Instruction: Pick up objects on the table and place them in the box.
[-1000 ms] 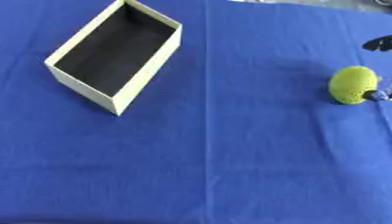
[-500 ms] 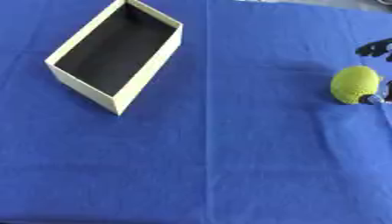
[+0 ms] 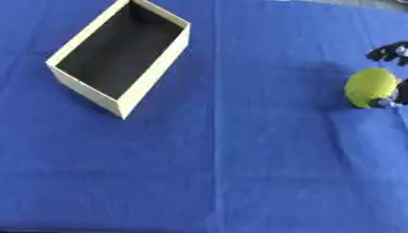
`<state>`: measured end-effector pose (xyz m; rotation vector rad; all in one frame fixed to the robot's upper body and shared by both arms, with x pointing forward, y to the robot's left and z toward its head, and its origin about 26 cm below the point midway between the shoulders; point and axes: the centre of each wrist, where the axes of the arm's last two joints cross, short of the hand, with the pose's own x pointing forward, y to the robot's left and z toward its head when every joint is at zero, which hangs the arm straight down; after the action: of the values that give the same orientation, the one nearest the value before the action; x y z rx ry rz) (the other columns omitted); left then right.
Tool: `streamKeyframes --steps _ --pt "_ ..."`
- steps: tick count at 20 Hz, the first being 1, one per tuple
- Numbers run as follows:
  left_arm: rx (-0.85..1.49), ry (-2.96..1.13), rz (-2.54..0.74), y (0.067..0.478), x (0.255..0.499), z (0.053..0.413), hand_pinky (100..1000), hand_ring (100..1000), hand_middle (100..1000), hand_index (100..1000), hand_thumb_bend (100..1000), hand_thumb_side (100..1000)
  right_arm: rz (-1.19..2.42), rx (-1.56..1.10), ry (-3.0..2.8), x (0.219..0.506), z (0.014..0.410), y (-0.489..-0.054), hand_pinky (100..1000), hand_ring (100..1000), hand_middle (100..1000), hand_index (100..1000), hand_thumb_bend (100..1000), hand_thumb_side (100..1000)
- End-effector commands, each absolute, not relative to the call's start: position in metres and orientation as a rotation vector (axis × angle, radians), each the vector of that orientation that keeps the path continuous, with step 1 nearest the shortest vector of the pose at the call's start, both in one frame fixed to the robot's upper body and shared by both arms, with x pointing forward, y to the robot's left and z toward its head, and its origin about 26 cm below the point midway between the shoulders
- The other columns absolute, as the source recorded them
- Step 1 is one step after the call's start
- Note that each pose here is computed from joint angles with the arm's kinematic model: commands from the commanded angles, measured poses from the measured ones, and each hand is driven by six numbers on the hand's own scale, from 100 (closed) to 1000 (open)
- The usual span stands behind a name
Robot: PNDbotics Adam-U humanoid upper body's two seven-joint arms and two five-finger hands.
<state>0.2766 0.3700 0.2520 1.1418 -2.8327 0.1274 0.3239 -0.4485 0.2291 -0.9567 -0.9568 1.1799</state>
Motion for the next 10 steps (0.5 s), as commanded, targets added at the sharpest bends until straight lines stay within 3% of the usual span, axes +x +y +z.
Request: streamKeyframes --steps 1,6,10 --pt "1.142 -2.873 0.115 0.3699 0.2738 0.2614 781 589 616 627 427 240 1.187 -1.009 -0.93 0.3224 0.2419 -0.4543 872 918 852 929 478 100" --pt "1.143 -2.873 0.116 0.3699 0.2737 0.2617 780 589 616 627 429 239 1.188 -1.005 -0.906 0.3228 0.238 -0.4563 864 904 834 915 464 100" --pt "1.143 -2.877 0.118 0.37 0.2737 0.2623 779 590 617 628 432 238 1.189 -0.981 -0.923 0.3233 0.2355 -0.4552 843 878 766 866 410 100"
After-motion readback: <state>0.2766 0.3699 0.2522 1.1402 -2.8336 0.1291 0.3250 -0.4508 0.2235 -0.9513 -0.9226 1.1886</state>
